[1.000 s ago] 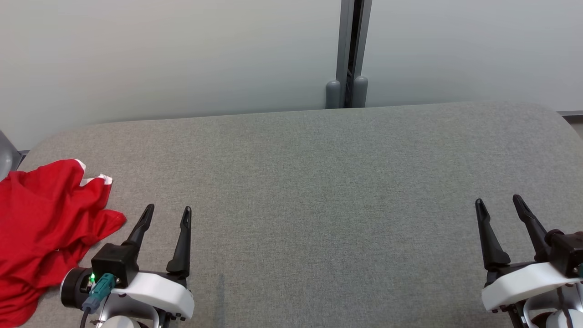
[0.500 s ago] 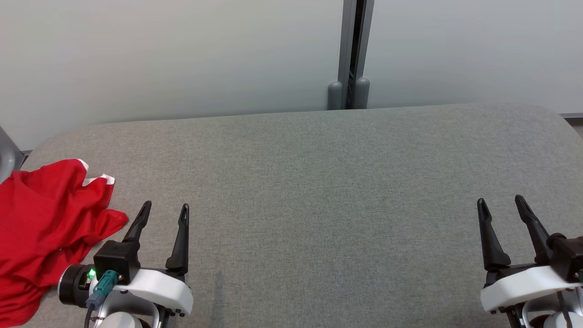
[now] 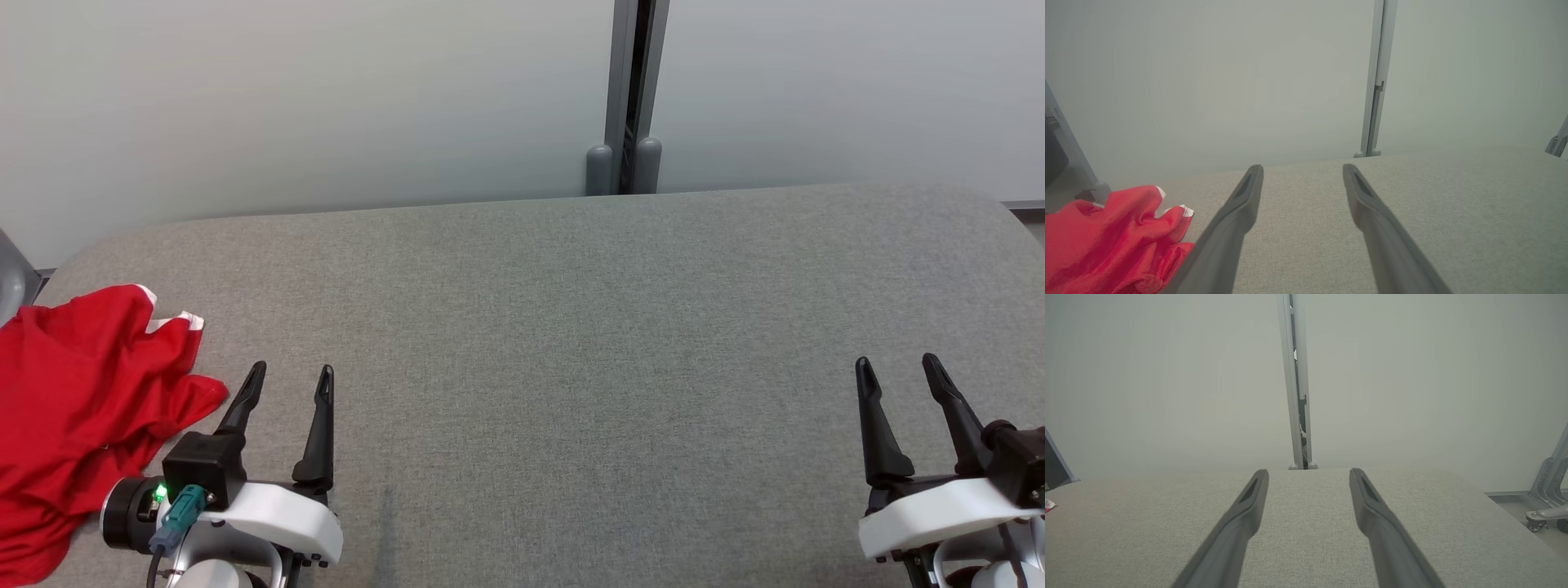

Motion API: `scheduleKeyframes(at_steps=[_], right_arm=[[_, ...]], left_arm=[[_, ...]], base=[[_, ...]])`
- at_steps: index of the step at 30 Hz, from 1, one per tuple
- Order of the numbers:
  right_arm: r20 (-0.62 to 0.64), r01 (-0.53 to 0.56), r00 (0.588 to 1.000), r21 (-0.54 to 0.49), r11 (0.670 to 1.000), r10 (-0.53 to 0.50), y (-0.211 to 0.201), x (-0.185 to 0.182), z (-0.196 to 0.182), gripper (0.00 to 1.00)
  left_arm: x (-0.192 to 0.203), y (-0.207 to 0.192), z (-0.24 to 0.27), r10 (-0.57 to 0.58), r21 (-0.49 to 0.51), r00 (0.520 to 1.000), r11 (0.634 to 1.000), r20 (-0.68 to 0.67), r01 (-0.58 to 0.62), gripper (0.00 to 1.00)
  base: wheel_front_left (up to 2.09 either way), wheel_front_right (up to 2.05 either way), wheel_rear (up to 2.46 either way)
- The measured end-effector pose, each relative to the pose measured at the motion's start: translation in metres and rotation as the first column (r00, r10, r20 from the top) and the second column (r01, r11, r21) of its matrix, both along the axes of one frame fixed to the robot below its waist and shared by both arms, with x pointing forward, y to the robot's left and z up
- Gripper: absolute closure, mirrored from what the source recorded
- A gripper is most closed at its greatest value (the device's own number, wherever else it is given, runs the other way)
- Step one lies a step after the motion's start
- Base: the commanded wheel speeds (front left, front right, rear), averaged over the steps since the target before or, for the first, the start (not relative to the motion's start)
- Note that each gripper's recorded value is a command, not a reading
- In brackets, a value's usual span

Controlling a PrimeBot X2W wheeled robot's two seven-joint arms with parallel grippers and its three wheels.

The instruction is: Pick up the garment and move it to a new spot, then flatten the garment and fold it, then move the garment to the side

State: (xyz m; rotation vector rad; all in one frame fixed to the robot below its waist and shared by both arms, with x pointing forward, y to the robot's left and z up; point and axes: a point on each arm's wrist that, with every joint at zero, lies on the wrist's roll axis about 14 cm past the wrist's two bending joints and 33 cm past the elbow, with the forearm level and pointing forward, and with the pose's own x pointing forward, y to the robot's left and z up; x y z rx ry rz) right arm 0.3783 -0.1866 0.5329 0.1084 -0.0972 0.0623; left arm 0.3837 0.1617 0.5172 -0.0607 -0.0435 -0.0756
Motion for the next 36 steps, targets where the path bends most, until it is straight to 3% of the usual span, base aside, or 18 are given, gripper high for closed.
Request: scheduleKeyframes(at_steps=[17, 28, 36], right_arm=[[0.004, -0.029, 1.0, 0.009, 1.0, 0.029, 0.011, 0.005, 0.0, 0.0], [0.02, -0.205, 0.979, 0.009, 0.979, 0.205, 0.074, 0.024, 0.005, 0.0], [0.048, -0.378, 0.925, 0.013, 0.926, 0.377, 0.139, 0.034, 0.014, 0.0]], left_arm=[[-0.001, 0.008, 0.004, 0.023, -0.015, 1.0, 1.0, 0.013, -0.023, 0.0], [-0.022, 0.057, 0.01, 0.172, -0.024, 0.985, 0.985, 0.029, -0.171, 0.0], [-0.056, 0.111, 0.007, 0.344, -0.069, 0.939, 0.937, 0.019, -0.342, 0.0]], base=[[0.0, 0.0, 0.0], [0.0, 0.0, 0.0], [0.0, 0.0, 0.0]])
